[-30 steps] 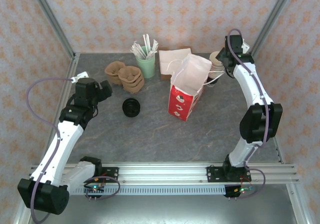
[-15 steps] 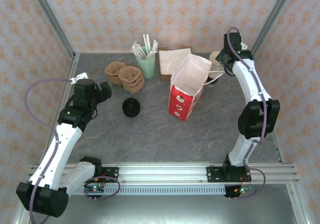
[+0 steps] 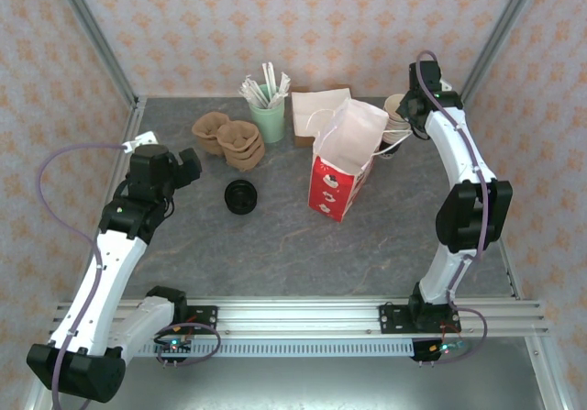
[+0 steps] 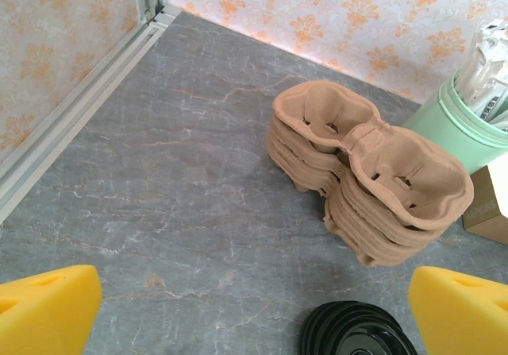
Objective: Pack the takeout coffee
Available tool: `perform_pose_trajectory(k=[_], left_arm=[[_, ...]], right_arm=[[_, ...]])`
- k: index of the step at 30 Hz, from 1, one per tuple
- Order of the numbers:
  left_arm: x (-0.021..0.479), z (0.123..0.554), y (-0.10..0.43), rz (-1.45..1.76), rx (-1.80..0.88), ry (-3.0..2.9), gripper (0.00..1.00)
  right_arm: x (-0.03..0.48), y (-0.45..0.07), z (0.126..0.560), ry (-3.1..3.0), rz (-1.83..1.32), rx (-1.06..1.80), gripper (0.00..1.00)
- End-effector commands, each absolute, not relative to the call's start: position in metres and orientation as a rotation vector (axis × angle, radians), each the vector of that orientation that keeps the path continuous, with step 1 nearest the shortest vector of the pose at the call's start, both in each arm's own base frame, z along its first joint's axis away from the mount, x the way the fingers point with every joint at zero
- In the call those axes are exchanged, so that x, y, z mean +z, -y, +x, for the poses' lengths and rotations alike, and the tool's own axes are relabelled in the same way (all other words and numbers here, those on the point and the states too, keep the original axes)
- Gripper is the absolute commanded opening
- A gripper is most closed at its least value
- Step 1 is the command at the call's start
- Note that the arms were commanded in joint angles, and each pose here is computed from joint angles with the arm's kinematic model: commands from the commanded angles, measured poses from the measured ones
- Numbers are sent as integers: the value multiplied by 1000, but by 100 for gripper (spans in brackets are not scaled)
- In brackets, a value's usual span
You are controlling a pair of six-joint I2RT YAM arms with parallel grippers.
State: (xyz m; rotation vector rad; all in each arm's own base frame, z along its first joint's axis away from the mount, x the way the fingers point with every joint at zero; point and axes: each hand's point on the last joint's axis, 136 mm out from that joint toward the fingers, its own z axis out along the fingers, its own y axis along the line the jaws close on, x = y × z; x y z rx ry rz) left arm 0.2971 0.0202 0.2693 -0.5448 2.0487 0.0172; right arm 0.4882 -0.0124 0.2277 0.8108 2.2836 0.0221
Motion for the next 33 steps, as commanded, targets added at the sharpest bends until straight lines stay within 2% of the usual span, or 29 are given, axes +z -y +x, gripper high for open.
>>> perform_pose_trajectory(k=[1,5,13,18,23,33], left_arm=[[282,291,-23,-533,45,-2033,100],[283,289,-24,-533,49,-2032,100],[287,287,-24,-533,46,-2024,100],[286,286,-24,-534,46,-2029,100],[286,285,-25,-539,47,-2029,100],[290,284,-25,-538,43,-2023,100]], right_arm=[[234,15,490,-2271,825,22,44],[234,13,493,-2274,824,37,37],[231,12,495,-2270,833,45,34],[233,10,497,-2271,829,58,25],[238,8,497,-2262,813,73,12],[262,10,492,-2209,805,92,4]])
